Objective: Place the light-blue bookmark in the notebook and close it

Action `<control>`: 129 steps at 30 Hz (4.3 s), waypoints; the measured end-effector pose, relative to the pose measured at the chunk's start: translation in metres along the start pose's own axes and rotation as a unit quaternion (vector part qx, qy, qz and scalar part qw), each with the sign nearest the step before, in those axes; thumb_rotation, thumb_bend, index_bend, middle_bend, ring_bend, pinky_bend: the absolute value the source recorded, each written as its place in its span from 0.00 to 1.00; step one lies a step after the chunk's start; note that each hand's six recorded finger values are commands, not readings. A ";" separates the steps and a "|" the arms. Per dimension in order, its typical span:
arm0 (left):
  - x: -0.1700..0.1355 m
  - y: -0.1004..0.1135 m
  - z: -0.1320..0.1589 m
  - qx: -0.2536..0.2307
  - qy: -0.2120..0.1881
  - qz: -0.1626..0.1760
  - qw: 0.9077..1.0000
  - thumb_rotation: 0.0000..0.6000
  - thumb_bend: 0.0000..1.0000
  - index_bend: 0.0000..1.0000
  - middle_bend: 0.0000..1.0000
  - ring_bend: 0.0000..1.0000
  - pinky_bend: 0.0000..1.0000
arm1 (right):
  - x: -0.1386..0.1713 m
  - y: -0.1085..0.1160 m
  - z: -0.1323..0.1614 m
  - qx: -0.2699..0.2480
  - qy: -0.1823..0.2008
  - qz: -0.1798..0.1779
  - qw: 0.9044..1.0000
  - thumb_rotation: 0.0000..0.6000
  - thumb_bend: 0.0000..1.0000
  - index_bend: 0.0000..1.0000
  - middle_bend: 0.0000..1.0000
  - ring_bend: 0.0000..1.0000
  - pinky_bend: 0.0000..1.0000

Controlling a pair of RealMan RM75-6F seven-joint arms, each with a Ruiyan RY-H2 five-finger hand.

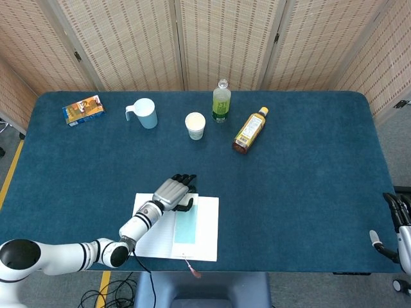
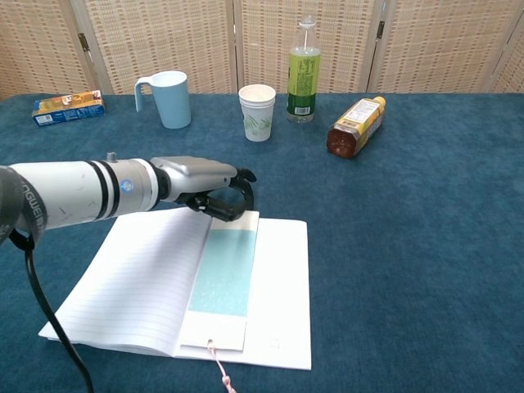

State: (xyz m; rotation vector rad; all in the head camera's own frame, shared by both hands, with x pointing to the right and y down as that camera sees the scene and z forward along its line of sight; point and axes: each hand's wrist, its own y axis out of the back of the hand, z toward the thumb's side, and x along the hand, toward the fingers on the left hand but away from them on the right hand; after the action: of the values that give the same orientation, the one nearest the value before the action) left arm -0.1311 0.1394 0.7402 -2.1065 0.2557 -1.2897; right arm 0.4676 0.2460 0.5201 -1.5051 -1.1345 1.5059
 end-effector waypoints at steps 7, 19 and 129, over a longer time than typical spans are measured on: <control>-0.001 -0.003 -0.003 0.006 0.003 -0.002 1.000 0.35 0.63 0.30 0.00 0.00 0.13 | 0.001 0.001 0.001 0.001 0.000 0.000 1.000 1.00 0.28 0.00 0.10 0.05 0.11; -0.006 -0.007 -0.003 0.020 -0.003 -0.002 1.000 0.35 0.63 0.30 0.00 0.00 0.13 | 0.001 0.001 0.002 0.001 0.001 -0.001 1.000 1.00 0.28 0.00 0.10 0.05 0.11; -0.163 -0.085 -0.052 0.062 -0.154 0.184 0.969 1.00 0.26 0.48 0.04 0.00 0.13 | 0.006 0.019 0.031 -0.008 0.052 -0.030 0.998 1.00 0.27 0.00 0.10 0.05 0.11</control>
State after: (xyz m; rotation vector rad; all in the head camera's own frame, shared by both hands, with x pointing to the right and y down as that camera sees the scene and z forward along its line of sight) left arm -0.2703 0.2604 0.6907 -1.9993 0.3958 -0.7325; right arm 0.4383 0.2415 0.4984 -1.5296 -1.1233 1.3653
